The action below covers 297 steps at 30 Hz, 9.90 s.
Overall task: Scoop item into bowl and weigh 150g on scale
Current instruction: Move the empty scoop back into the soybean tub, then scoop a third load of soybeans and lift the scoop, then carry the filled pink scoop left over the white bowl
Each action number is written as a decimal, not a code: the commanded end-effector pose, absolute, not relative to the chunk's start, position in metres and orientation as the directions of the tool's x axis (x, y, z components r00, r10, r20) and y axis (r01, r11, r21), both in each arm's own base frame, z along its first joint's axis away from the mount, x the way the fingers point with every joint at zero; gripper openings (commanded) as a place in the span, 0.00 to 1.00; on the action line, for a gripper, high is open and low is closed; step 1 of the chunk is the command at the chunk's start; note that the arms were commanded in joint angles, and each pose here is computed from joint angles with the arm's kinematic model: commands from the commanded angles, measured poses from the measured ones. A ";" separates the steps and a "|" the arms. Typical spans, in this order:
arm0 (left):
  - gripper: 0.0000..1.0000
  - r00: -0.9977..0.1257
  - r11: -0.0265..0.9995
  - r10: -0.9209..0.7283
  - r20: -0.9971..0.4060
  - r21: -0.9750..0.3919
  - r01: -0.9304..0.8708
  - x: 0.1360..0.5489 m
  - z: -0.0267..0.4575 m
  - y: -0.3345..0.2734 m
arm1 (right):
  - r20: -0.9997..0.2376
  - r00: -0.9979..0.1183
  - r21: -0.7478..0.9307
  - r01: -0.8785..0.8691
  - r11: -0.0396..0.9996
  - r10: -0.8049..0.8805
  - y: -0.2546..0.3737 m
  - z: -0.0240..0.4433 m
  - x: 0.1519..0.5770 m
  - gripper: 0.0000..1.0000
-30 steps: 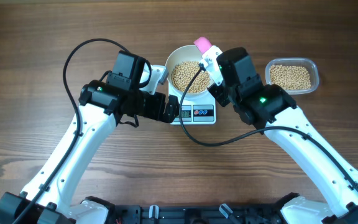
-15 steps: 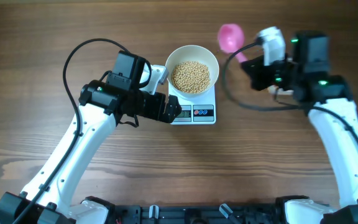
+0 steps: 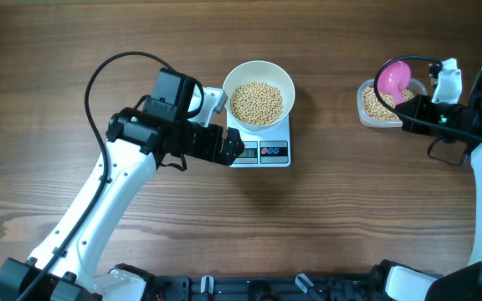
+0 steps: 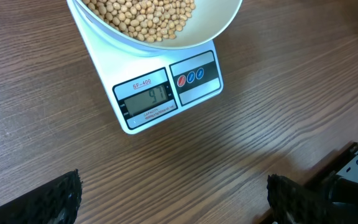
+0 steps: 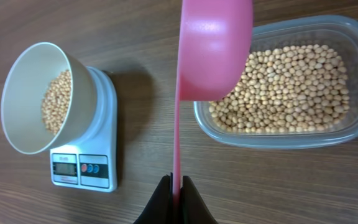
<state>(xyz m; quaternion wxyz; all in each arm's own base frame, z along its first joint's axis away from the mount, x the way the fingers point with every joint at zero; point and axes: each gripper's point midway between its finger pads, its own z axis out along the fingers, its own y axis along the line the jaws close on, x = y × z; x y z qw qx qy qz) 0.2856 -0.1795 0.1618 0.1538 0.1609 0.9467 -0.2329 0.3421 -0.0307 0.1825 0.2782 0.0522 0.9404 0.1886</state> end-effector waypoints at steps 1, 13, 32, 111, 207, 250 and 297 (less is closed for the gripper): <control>1.00 -0.895 0.831 0.246 -0.373 -0.394 0.393 0.287 0.163 -0.181 | -0.514 -0.841 0.337 -0.017 0.941 0.169 -0.036 0.181 0.342 0.04; 1.00 -0.895 0.831 0.246 -0.373 -0.394 0.393 0.287 0.163 -0.181 | -0.458 -0.872 0.259 0.054 0.964 0.172 -0.051 0.163 0.329 0.04; 1.00 -0.895 0.831 0.246 -0.373 -0.394 0.393 0.287 0.163 -0.181 | -0.356 -0.929 0.063 0.082 0.995 0.099 -0.056 0.146 0.310 0.04; 1.00 -0.894 0.831 0.246 -0.374 -0.393 0.393 0.287 0.163 -0.181 | -0.233 -0.965 0.343 0.037 0.939 0.123 0.003 0.065 0.343 0.04; 1.00 -0.895 0.831 0.246 -0.373 -0.394 0.393 0.287 0.163 -0.181 | -0.235 -0.897 0.962 -0.157 0.225 0.376 0.050 0.243 0.282 0.04; 1.00 -0.895 0.831 0.246 -0.373 -0.394 0.393 0.287 0.163 -0.181 | -0.669 -0.711 0.245 -0.488 0.838 -0.218 0.192 0.165 0.367 0.04; 1.00 -0.895 0.831 0.246 -0.373 -0.394 0.393 0.287 0.163 -0.181 | -0.655 -0.676 0.175 -0.571 0.802 -0.338 0.205 0.158 0.351 0.04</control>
